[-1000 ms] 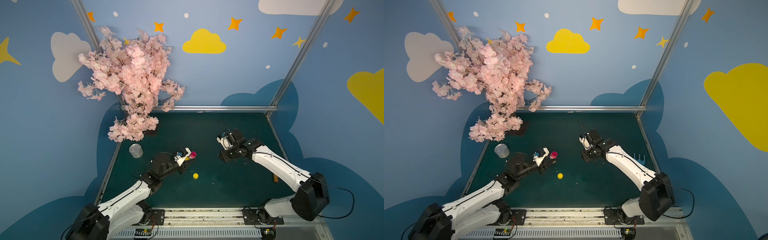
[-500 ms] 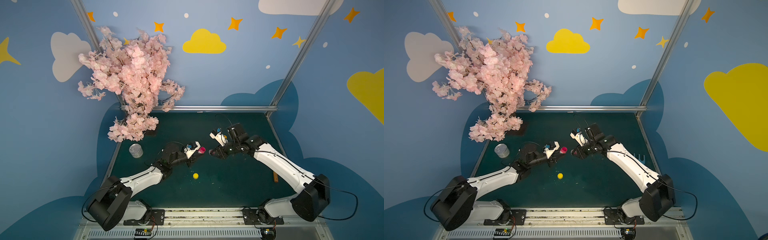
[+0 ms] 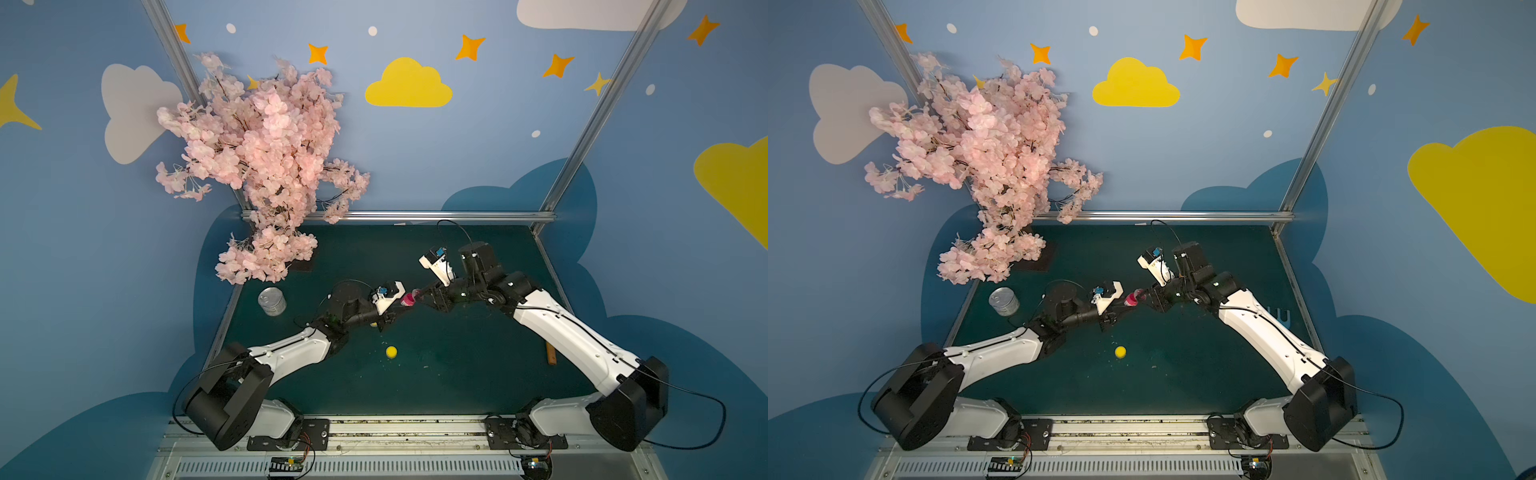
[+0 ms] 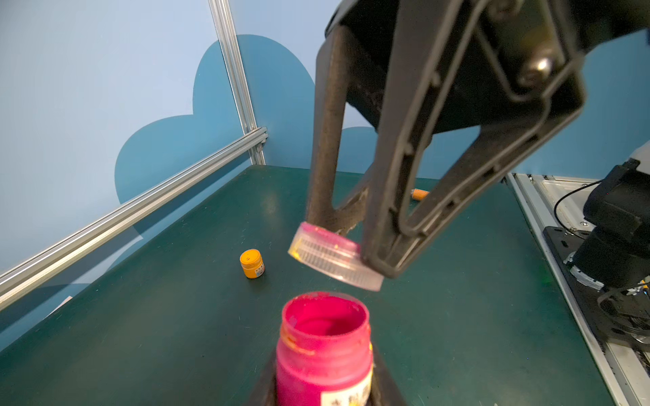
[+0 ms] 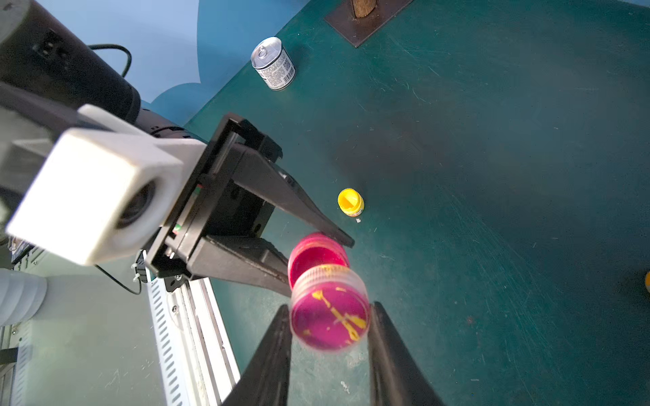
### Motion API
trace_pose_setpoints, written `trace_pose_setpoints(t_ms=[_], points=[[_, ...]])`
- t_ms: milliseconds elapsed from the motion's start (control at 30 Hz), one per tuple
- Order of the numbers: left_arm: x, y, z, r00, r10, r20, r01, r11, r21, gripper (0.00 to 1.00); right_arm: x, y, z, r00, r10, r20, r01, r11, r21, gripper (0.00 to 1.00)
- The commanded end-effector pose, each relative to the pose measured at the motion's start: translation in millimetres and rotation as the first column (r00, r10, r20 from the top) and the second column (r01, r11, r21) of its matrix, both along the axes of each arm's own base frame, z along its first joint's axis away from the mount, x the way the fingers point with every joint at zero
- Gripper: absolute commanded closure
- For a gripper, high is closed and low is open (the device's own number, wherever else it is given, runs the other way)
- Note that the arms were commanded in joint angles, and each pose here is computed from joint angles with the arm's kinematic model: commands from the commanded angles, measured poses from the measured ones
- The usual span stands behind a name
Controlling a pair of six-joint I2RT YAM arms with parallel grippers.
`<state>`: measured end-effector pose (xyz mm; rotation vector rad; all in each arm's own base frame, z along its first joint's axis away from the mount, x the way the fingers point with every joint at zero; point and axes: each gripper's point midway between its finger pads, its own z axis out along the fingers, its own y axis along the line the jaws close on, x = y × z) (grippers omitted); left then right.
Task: Close the paint jar lid
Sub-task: Close the lid on the paint jar.
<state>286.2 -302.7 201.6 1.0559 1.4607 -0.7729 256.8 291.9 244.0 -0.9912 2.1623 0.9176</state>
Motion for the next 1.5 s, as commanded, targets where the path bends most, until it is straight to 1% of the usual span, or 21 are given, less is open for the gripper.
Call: trace_pose_setpoints(t_ms=[0,600,867,1067,1233,1467], points=[[2.4,-3.9,19.4,0.999,-0.020,0.049,0.021,0.999,-0.031,0.68,-1.4,4.7,-0.9,1.000,0.015,-0.006,-0.015,1.000,0.016,0.69],[0.1,-7.9,25.9,0.997,-0.052,0.054,0.054,0.998,-0.035,0.69,-0.8,13.4,-3.5,0.999,0.041,-0.018,-0.040,0.999,0.026,0.69],[-12.7,-11.3,25.8,0.989,-0.133,0.058,0.133,0.991,0.004,0.69,-4.4,16.9,-4.3,0.997,0.077,-0.033,-0.076,0.997,0.025,0.69],[-23.2,-13.5,29.3,0.977,-0.206,0.059,0.203,0.978,0.051,0.69,-15.7,16.5,-6.1,0.989,0.141,-0.050,-0.140,0.990,0.008,0.69],[-26.7,-15.4,32.6,0.969,-0.238,0.064,0.234,0.970,0.063,0.69,-24.5,15.5,-5.7,0.981,0.187,-0.053,-0.188,0.982,-0.003,0.69],[-32.6,-17.0,31.0,0.958,-0.285,0.028,0.281,0.955,0.092,0.69,-31.5,11.5,-8.0,0.974,0.220,-0.054,-0.222,0.974,-0.033,0.69]])
